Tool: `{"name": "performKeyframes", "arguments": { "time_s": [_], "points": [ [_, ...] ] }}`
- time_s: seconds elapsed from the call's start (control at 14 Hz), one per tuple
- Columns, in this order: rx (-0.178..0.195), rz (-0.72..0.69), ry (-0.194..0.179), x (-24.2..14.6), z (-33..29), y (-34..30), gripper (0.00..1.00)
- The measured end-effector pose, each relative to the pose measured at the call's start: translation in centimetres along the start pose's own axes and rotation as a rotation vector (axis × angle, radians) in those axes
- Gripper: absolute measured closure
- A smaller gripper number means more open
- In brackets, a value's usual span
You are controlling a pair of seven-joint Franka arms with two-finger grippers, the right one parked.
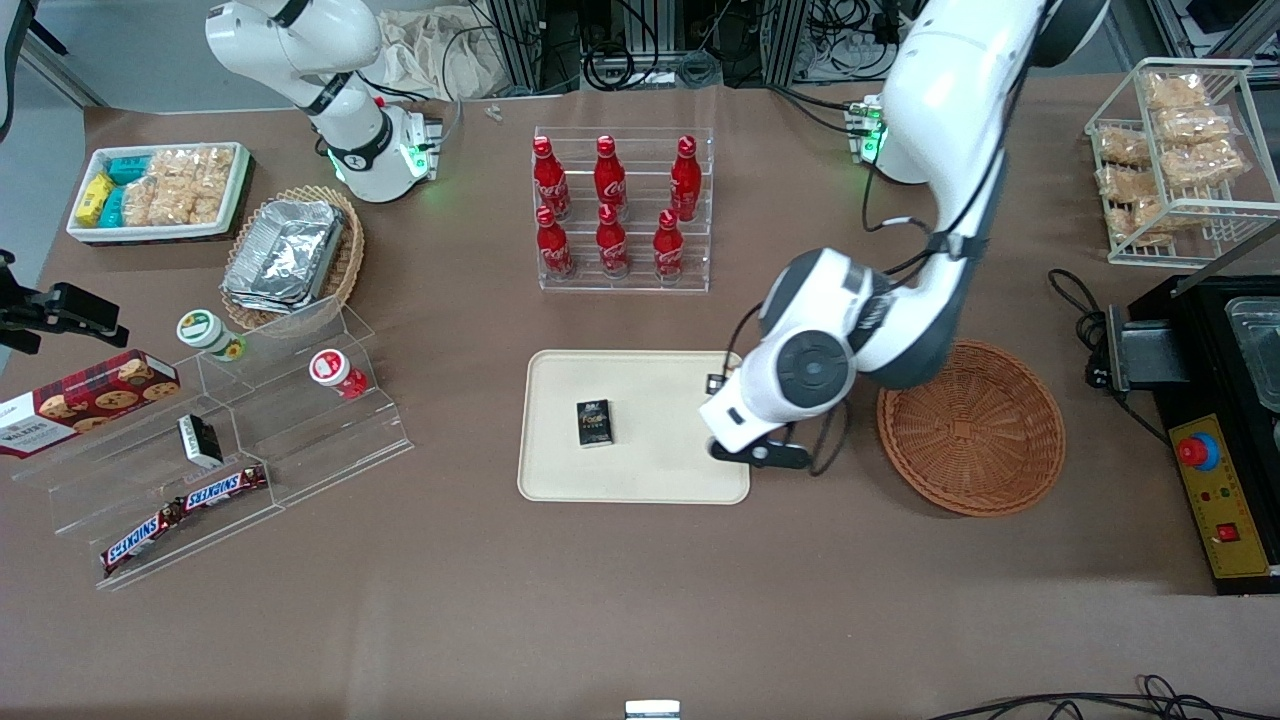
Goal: Place sandwich from basket to tray
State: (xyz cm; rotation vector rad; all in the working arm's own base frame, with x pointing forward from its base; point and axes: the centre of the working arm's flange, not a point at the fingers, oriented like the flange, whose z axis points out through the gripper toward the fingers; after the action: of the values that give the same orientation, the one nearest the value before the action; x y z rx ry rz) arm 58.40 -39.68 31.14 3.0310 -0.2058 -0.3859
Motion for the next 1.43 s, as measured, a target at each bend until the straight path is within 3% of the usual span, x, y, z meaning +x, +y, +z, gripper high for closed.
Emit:
{"name": "performKeyframes", "arguments": {
  "time_s": [0.36, 0.64, 0.79, 1.07, 1.29, 1.43],
  "points": [
    [0.021, 0.008, -0.016, -0.8, 4.9, 3.9, 0.85],
    [-0.002, -0.002, 0.041, 0.4, 5.2, 3.5, 0.85],
    [-0.002, -0.009, 0.045, 0.7, 5.5, 3.2, 0.7],
    [-0.003, -0.016, 0.053, 1.1, 5.3, 2.7, 0.3],
    [0.009, -0.048, 0.082, 1.8, 2.3, 0.7, 0.01],
    [0.036, -0.096, 0.094, 1.7, -2.8, -2.5, 0.0]
  ]
}}
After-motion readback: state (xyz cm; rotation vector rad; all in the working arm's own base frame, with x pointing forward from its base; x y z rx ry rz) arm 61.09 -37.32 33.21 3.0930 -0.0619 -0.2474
